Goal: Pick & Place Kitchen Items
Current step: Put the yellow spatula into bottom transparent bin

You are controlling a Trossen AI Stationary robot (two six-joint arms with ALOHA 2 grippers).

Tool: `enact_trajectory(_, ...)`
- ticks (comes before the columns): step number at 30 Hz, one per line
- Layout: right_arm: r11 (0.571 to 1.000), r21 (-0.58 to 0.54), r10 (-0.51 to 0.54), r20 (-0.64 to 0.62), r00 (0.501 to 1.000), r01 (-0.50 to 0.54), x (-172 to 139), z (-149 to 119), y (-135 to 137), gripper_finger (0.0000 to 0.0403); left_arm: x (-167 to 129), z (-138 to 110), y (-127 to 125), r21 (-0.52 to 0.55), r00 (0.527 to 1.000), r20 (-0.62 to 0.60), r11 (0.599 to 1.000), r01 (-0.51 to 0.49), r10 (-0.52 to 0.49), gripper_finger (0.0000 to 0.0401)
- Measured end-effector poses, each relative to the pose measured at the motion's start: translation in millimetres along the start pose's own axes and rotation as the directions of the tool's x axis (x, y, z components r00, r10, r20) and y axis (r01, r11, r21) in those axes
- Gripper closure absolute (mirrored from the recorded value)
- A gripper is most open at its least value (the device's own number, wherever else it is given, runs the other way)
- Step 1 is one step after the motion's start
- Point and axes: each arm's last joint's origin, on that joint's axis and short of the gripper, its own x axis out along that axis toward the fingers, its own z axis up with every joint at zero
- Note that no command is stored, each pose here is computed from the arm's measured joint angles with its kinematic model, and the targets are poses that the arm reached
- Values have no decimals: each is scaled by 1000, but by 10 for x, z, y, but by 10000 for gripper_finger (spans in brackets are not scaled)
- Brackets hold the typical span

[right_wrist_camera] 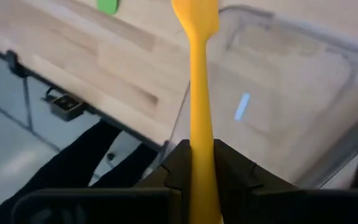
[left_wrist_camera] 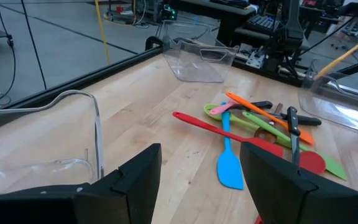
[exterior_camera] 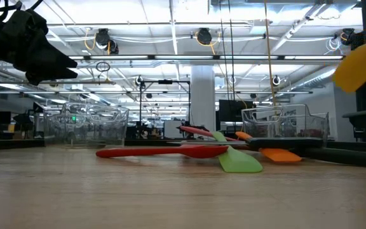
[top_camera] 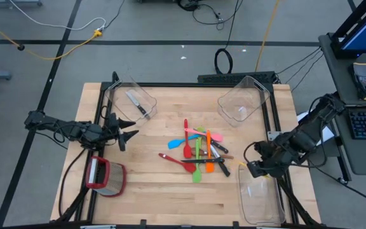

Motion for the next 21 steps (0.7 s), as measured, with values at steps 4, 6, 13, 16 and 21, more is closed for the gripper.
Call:
enact_trajectory(4,998,-11,63,115,991,-62,-97,41,-20,362,0,0,0,0,1000,0,1000,0,0,178)
enact_trajectory(6,997,-23,77,158,984,-75,-200,55,-17,362,0,0,0,-1,1000,0,1000,0,0,178)
enact_trajectory(13,999,2,-51,209,977,52,-658,82,-77,362,0,0,0,-1,1000,0,1000,0,0,178)
enact_trajectory(16,997,17,-75,211,975,73,-782,72,-52,362,-1,1,0,-1,1000,0,1000,0,0,178)
enact_trajectory(21,986,49,-163,89,983,159,-684,-25,29,362,0,1,0,-1,1000,0,1000,0,0,178)
